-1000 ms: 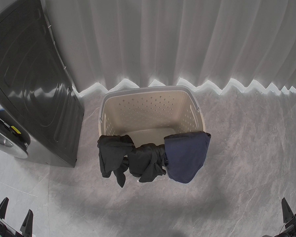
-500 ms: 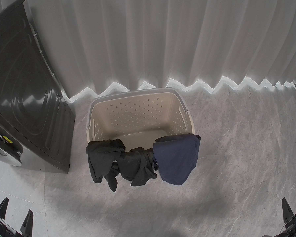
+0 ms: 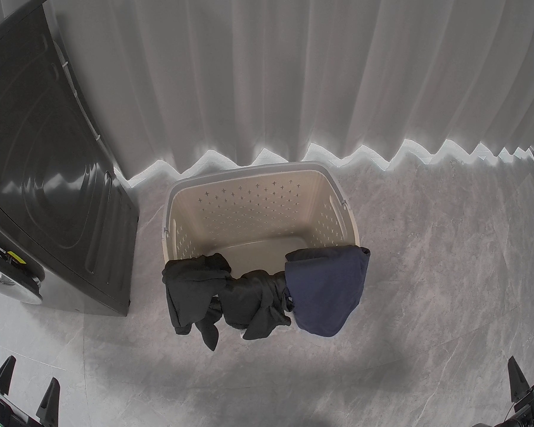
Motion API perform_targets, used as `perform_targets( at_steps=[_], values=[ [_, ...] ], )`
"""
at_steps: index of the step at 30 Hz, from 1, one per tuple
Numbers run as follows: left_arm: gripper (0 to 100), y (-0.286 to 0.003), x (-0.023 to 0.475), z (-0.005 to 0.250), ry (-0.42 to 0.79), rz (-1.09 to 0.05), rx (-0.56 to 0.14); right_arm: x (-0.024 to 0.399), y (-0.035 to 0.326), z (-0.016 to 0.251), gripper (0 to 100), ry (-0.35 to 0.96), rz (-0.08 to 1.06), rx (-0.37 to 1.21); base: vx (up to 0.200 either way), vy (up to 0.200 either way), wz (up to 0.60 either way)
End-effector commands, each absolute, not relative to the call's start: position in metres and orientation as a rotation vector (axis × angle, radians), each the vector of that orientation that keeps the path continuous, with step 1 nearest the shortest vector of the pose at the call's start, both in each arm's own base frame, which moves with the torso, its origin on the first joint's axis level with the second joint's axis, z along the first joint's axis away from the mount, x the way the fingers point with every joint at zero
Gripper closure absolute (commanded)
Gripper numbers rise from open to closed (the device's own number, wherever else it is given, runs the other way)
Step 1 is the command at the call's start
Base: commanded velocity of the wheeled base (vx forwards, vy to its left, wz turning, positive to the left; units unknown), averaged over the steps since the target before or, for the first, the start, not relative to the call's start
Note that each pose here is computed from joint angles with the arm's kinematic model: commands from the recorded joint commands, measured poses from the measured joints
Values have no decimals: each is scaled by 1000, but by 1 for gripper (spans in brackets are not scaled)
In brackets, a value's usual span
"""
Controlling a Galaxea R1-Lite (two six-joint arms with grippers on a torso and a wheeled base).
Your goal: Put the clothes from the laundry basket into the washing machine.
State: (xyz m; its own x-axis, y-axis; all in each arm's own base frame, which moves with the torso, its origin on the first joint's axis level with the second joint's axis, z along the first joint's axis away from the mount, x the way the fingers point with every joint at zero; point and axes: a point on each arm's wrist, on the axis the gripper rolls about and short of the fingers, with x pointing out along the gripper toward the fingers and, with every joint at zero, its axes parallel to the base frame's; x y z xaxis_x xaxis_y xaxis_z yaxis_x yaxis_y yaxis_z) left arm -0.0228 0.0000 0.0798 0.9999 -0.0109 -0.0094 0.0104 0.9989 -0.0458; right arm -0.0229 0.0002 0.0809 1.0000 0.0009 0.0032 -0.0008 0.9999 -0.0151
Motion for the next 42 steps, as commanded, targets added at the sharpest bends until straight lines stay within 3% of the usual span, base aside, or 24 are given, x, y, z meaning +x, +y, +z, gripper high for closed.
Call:
perform_targets(
  at_steps=[1,7,22,42],
  values=[
    [0,0,-23,75,8,-11,-44,-23,0,76,0,-3,0,-15,0,200,0],
    [0,0,-23,75,8,-12,-44,-23,0,76,0,-2,0,-15,0,0,0],
    [0,0,-23,75,8,-11,-46,-23,0,76,0,-3,0,-15,200,0,0],
    [0,0,-23,75,8,-11,-46,-23,0,76,0,-3,2,-15,0,-60,0]
  ],
)
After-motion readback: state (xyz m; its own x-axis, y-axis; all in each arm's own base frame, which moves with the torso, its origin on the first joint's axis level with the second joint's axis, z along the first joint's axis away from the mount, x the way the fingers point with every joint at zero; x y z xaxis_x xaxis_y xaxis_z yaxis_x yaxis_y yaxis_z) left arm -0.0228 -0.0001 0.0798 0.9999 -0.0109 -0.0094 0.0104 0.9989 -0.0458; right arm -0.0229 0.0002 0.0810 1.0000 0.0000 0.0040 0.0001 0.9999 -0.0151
